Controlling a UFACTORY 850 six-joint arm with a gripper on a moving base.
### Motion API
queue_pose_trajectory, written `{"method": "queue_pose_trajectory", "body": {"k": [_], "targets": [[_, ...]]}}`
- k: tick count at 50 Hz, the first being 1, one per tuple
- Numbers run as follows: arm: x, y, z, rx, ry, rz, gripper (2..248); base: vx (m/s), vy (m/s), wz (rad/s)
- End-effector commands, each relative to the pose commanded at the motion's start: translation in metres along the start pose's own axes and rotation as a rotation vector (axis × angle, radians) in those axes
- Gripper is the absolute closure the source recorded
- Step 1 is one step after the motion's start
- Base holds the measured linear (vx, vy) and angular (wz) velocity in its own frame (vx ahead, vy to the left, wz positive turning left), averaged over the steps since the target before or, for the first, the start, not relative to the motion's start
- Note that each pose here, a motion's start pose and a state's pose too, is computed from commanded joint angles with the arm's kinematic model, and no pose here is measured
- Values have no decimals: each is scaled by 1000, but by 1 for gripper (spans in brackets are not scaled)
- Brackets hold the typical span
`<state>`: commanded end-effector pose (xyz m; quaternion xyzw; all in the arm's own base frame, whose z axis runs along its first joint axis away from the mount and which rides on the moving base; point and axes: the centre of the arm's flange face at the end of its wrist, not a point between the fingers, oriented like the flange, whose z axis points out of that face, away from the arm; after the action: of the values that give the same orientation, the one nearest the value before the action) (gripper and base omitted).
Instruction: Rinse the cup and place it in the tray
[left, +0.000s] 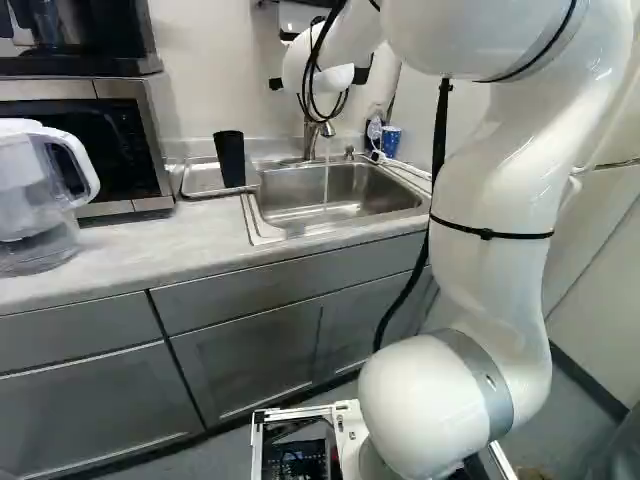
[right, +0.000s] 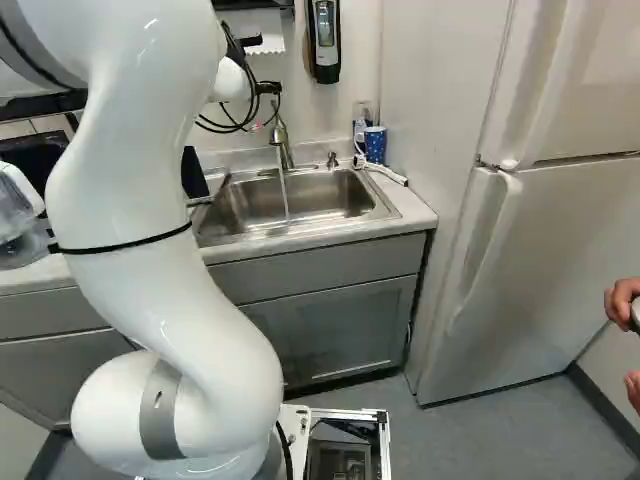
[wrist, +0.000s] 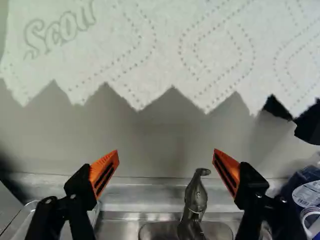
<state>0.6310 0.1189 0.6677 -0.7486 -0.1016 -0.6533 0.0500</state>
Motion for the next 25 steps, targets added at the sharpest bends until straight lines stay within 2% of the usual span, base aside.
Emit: {"method": "queue_pose_trajectory", "body": {"k": [25], "targets": [[-4, 0, 0, -1, -48, 0, 3, 0, 0, 0]]}}
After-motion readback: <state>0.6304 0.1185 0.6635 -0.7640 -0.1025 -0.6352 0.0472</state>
